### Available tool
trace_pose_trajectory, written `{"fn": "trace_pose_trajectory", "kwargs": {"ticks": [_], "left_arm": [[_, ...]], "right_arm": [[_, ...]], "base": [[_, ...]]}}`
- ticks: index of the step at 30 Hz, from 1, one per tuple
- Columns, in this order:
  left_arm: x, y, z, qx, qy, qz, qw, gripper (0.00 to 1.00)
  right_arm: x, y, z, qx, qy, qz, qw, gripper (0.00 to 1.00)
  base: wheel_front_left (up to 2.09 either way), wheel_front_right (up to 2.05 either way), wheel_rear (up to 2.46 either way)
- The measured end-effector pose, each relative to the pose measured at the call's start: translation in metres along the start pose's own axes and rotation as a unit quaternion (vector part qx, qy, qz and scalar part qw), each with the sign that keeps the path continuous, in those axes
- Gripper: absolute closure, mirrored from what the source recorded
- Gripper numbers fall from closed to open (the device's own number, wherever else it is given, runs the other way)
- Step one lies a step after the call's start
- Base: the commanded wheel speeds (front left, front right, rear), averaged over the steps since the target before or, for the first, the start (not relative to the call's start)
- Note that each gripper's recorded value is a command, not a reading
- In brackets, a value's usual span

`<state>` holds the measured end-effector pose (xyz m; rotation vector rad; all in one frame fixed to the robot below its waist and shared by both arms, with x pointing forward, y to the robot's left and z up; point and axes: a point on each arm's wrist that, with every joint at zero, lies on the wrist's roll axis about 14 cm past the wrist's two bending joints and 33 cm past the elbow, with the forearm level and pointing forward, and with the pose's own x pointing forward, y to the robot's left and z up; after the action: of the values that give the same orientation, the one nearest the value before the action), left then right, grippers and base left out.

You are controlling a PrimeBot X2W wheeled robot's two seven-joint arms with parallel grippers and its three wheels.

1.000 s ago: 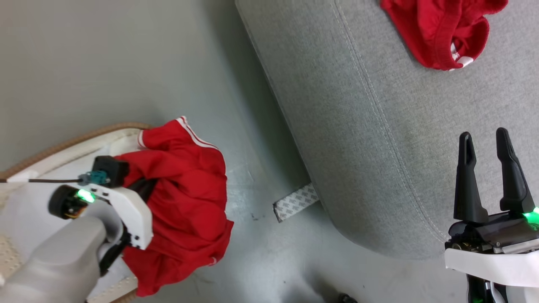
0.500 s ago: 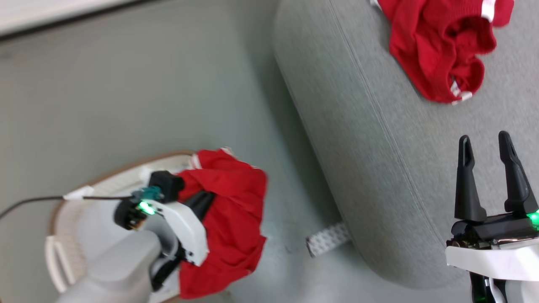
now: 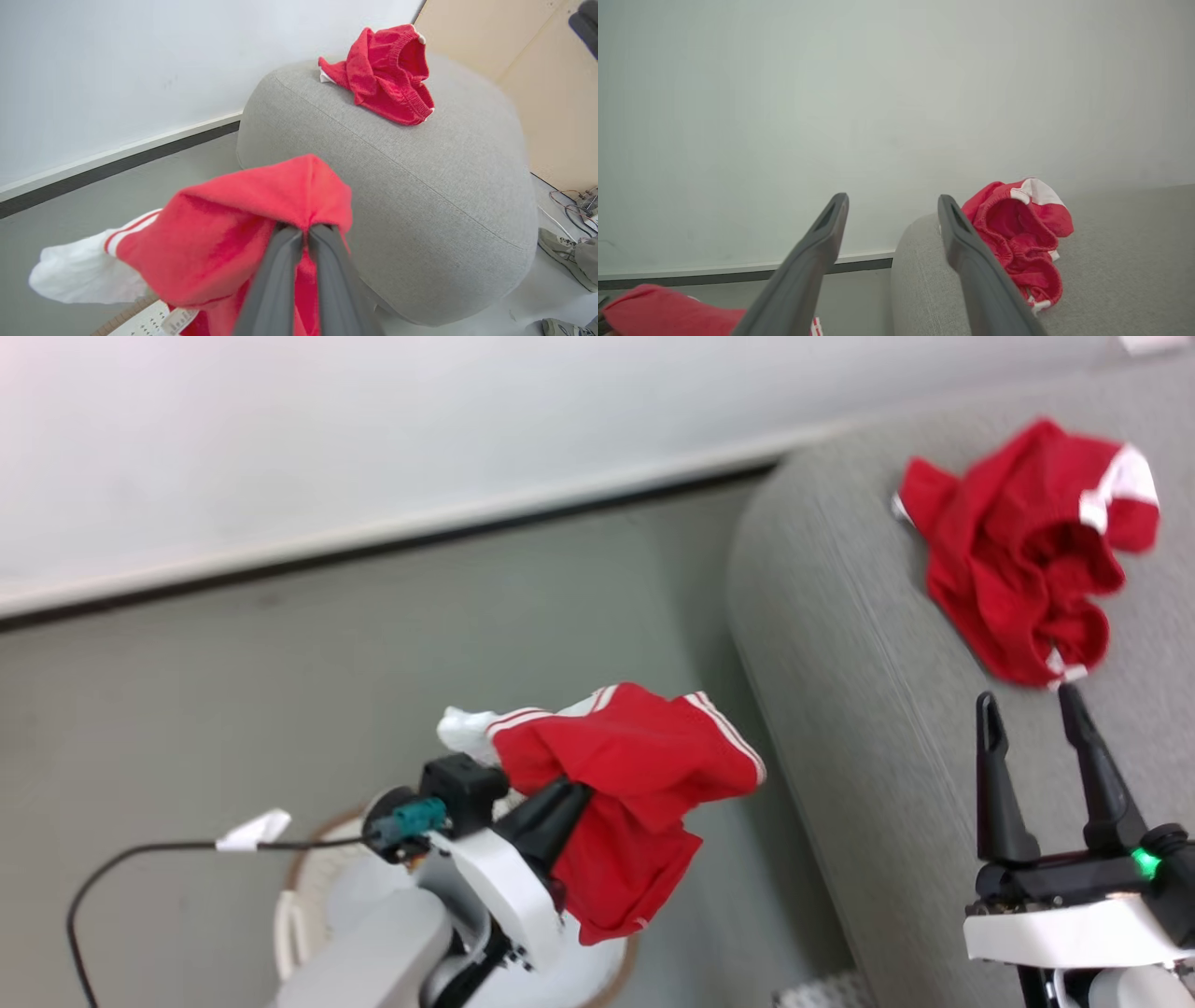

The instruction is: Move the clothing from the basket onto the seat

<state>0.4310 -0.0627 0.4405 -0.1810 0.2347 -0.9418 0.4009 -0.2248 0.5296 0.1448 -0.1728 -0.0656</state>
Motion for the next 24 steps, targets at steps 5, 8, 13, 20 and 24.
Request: {"fn": "trace_pose_trajectory", "kwargs": {"ticks": [5, 8, 13, 20, 24], "left_arm": [[-0.02, -0.01, 0.043, 0.039, -0.056, 0.013, 0.998, 1.0], [-0.031, -0.013, 0.067, 0.064, -0.084, 0.023, 0.994, 1.0], [-0.046, -0.015, 0.102, 0.095, -0.126, 0.043, 0.987, 1.0], [-0.064, -0.012, 0.155, 0.125, -0.19, 0.067, 0.972, 1.0], [-0.071, -0.009, 0.174, 0.132, -0.215, 0.078, 0.965, 1.0]], "right_arm": [[-0.003, 0.021, 0.007, 0.016, -0.009, 0.028, 0.999, 0.0], [-0.004, 0.035, 0.011, 0.027, -0.014, 0.047, 0.998, 0.0], [-0.011, 0.057, 0.012, 0.042, -0.012, 0.077, 0.996, 0.0], [-0.019, 0.086, 0.007, 0.065, 0.0, 0.116, 0.991, 0.0], [-0.023, 0.1, 0.004, 0.071, 0.007, 0.136, 0.988, 0.0]], "base": [[0.0, 0.0, 0.0], [0.0, 0.0, 0.0], [0.0, 0.0, 0.0], [0.0, 0.0, 0.0], [0.0, 0.0, 0.0]]}}
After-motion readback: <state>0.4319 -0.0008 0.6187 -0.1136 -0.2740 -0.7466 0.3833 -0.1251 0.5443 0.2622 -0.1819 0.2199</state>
